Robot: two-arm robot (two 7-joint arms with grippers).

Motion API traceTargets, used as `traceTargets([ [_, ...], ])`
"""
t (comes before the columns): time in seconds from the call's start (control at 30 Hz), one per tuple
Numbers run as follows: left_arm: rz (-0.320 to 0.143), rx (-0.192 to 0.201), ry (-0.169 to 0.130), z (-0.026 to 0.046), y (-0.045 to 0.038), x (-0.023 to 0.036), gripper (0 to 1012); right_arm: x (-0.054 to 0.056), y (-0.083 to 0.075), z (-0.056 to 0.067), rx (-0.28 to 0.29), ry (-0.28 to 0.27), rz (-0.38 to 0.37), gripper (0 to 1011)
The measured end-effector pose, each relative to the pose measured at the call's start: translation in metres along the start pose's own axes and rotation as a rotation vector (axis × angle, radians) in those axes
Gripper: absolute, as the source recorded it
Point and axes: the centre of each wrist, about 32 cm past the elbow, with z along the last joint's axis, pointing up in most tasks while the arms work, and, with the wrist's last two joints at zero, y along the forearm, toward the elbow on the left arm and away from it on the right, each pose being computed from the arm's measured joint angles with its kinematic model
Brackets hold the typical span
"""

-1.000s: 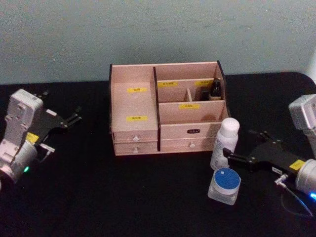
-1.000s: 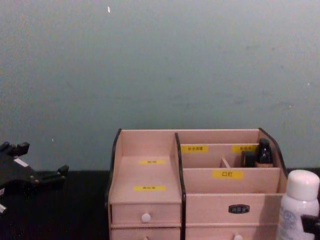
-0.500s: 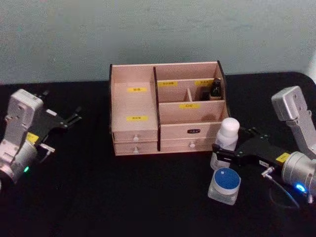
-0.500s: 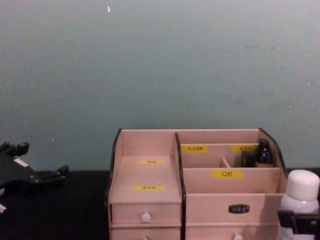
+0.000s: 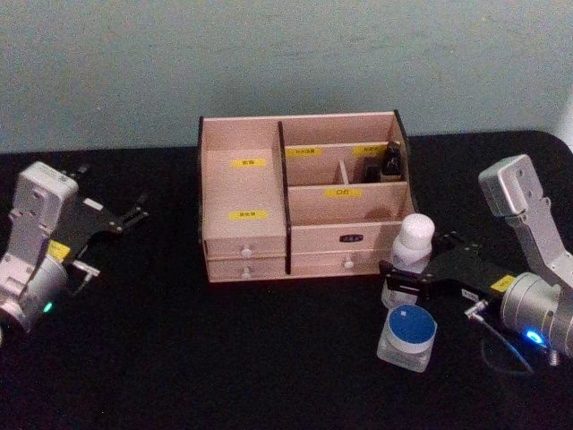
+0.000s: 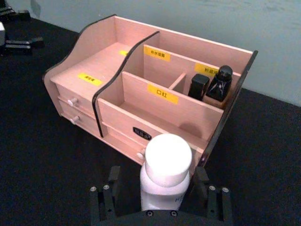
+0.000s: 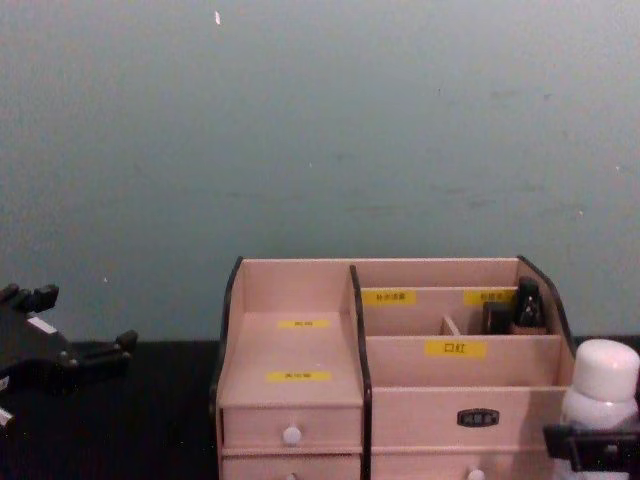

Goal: Pick up the facial cleanser and watermelon frost from the table and place them into the tiered storage box.

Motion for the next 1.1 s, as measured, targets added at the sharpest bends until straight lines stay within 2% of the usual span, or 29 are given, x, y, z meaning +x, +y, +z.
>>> traceTargets([
  [1.1,0.0,0.0,0.0,0.0,0.0,0.0,1001,-0.0048,0.0084,0.0005,-0.009,-0.005,-0.033,1000],
])
